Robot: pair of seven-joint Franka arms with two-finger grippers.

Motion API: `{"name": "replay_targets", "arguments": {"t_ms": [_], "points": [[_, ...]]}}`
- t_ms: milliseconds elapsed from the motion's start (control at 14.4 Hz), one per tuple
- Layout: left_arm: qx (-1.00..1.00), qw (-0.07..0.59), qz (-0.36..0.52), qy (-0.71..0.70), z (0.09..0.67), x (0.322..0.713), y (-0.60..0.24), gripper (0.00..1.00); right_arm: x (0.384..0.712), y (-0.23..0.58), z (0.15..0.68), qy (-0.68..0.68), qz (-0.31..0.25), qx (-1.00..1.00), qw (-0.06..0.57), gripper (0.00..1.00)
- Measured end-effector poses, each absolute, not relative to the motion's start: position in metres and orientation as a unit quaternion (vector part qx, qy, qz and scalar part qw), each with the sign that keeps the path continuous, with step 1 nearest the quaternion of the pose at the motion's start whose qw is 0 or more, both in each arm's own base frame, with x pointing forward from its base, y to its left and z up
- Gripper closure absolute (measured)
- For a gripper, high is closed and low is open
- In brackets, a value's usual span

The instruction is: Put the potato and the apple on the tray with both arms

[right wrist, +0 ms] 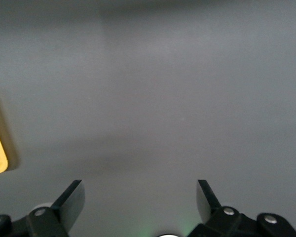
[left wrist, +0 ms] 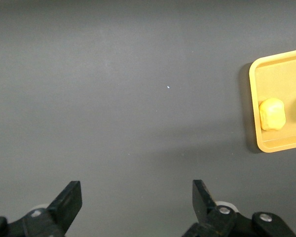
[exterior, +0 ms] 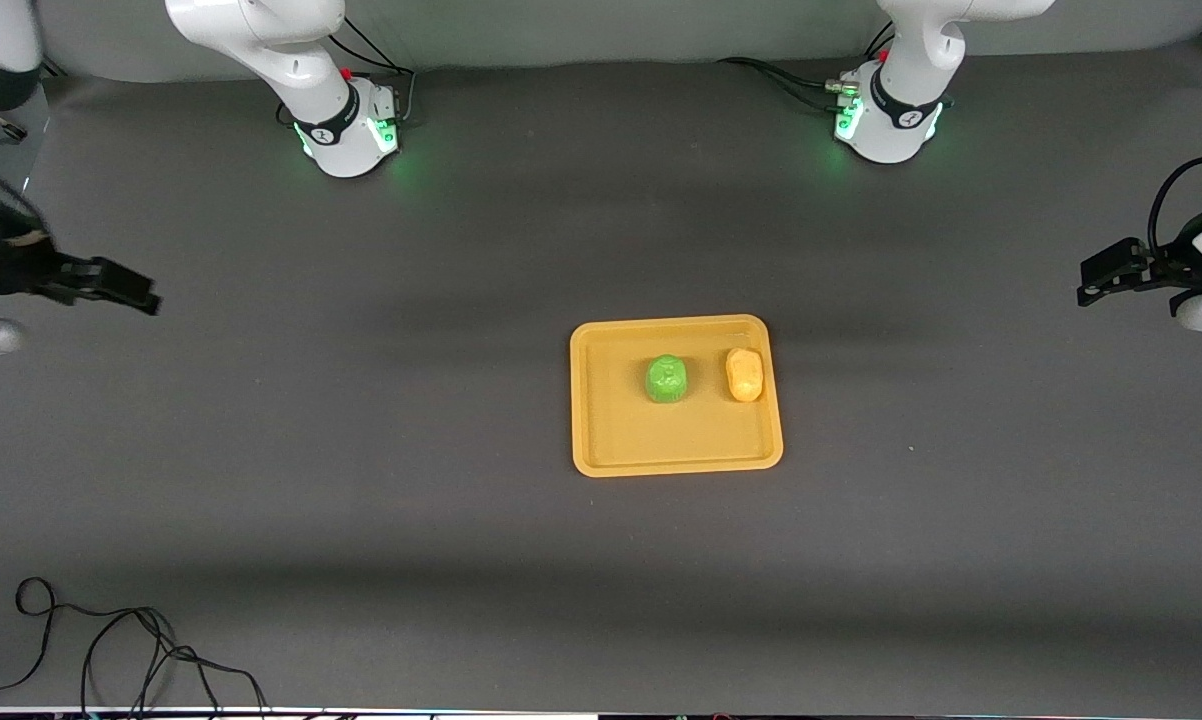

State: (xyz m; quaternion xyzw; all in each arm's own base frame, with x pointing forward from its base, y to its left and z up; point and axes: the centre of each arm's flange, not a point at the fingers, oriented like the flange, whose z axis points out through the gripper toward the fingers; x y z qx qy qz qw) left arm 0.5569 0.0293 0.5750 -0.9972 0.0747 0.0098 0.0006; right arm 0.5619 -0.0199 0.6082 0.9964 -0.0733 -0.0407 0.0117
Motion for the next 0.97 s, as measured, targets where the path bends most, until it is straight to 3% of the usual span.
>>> {"name": "replay_targets", "arguments": {"t_ms": [969], "points": [[-0.997,-0.014,0.004,0.074,0.580,0.561,0.025,0.00,0.557,-0.014,0.604,-0.061,-0.040,0.997,-0.013,0.00]]}}
